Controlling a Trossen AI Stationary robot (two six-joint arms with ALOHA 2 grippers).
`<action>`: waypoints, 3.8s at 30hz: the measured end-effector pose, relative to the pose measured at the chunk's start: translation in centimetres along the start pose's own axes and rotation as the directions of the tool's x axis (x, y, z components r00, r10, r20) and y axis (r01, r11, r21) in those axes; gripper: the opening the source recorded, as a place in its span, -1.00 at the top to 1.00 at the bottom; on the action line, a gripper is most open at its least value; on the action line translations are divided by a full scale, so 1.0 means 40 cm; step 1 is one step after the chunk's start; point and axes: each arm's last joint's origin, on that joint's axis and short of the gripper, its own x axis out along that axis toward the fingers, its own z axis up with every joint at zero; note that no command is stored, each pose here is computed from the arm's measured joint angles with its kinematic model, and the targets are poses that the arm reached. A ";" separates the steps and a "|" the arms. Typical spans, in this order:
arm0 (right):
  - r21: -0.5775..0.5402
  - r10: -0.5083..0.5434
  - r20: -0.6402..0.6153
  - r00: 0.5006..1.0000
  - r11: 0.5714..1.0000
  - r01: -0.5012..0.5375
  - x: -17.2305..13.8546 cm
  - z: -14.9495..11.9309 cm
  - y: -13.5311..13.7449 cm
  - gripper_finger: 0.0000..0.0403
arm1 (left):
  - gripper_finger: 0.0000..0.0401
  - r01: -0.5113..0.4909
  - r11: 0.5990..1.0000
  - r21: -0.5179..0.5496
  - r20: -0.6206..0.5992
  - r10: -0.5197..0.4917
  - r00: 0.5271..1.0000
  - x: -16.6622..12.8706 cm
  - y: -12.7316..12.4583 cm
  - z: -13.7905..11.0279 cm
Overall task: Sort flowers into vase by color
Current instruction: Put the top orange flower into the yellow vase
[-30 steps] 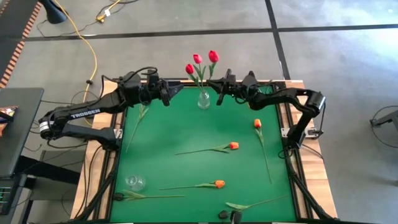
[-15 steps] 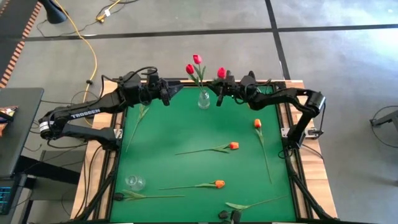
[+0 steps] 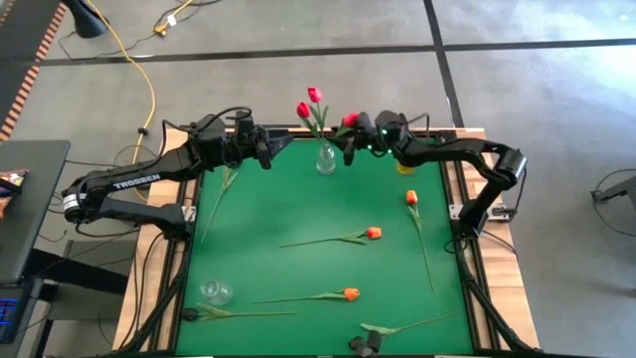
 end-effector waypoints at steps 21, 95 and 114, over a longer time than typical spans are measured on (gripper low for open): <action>-0.268 -0.103 -0.509 0.854 0.962 -0.043 -0.097 0.134 0.040 -0.40 | 0.09 0.076 0.996 0.056 -0.158 -0.066 0.985 -0.002 0.003 -0.027; -0.165 -0.077 -0.743 0.664 0.984 -0.072 -0.611 0.194 0.396 -0.40 | 0.47 0.325 0.810 0.488 -0.720 0.164 0.674 0.282 -0.064 -0.727; -0.198 -0.115 -0.725 0.679 0.979 -0.045 -0.609 0.195 0.394 -0.40 | 0.99 0.342 0.765 0.546 -0.673 0.157 0.723 0.291 -0.072 -0.622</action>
